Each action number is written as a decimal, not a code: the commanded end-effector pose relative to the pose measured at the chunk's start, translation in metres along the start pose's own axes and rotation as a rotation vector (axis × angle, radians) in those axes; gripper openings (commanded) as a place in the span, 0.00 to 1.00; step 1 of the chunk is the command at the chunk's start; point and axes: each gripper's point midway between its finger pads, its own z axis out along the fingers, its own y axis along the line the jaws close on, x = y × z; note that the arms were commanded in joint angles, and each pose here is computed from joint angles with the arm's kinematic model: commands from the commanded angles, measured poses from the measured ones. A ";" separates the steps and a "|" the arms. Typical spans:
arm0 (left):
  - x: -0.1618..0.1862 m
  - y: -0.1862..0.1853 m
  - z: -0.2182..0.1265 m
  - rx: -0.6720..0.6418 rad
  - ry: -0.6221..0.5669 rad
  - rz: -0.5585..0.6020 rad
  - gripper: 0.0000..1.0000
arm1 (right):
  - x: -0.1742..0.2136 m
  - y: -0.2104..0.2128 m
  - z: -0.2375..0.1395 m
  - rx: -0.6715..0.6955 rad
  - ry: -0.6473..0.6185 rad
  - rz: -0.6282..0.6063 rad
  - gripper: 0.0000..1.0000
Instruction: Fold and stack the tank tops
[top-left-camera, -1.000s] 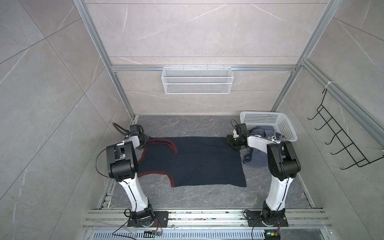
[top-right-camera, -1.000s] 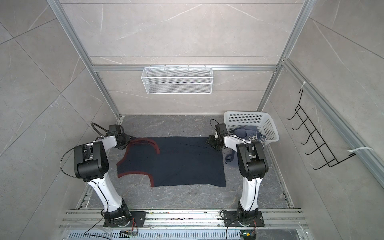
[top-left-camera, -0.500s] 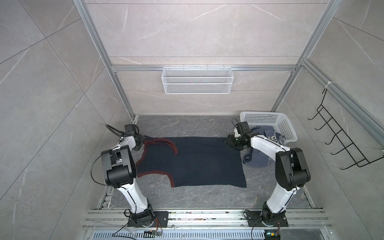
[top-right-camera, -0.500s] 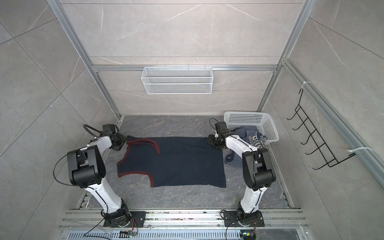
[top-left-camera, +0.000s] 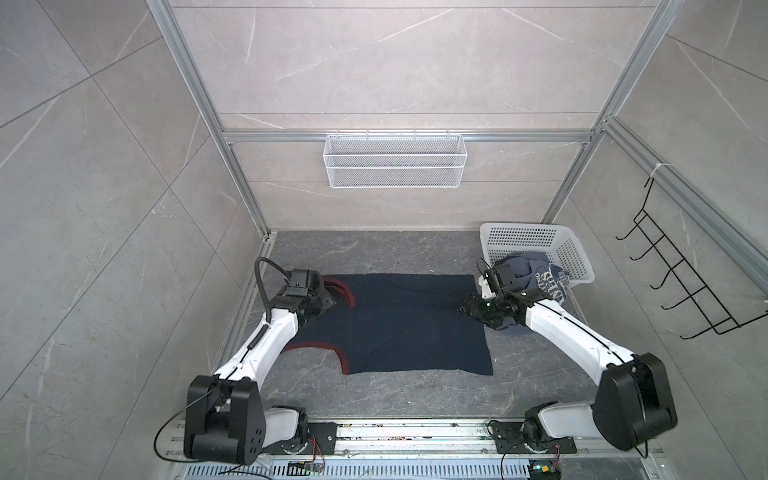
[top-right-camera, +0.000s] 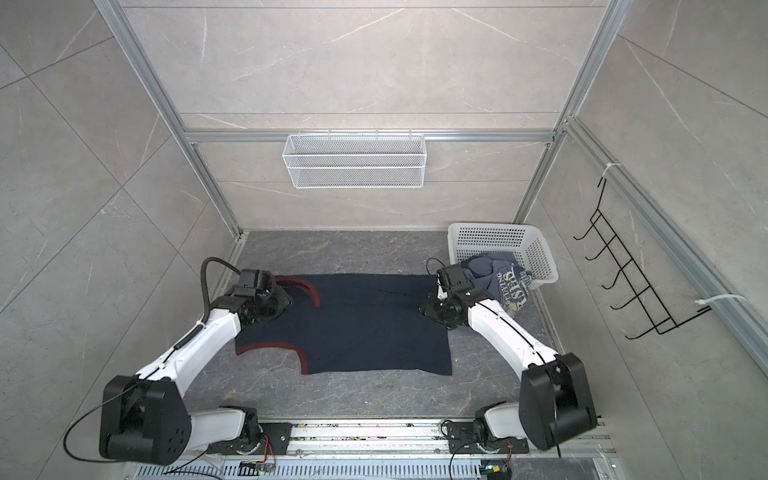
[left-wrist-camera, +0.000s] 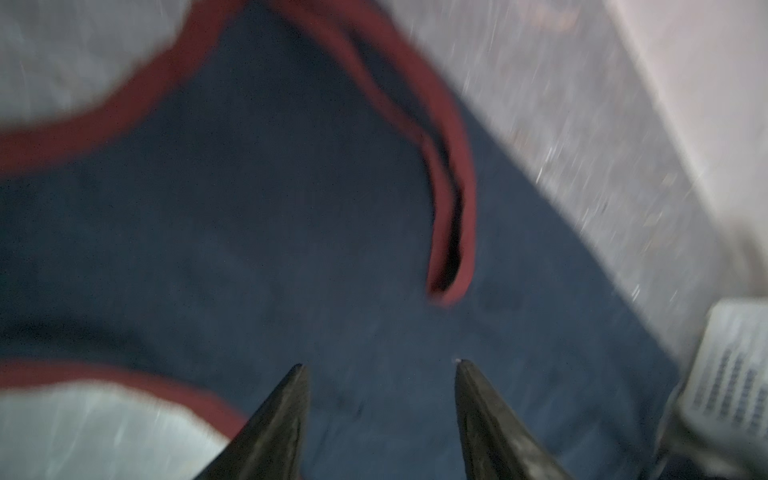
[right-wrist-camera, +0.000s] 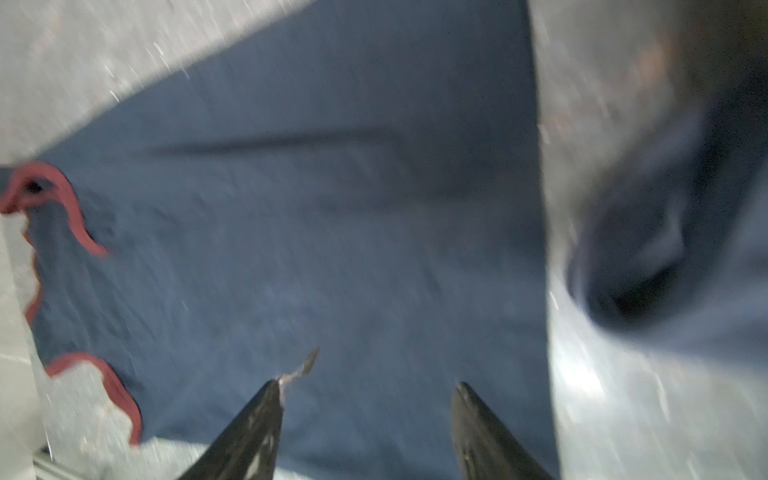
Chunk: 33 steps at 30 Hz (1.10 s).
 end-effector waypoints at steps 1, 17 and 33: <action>0.052 0.031 -0.013 -0.089 0.105 0.028 0.59 | 0.042 -0.028 -0.006 0.081 0.083 0.076 0.66; 0.164 0.046 0.000 -0.089 0.324 0.101 0.42 | 0.109 -0.079 0.012 0.182 0.155 0.281 0.63; 0.166 0.066 0.015 -0.186 0.291 0.142 0.28 | 0.120 -0.090 0.024 0.247 0.164 0.285 0.52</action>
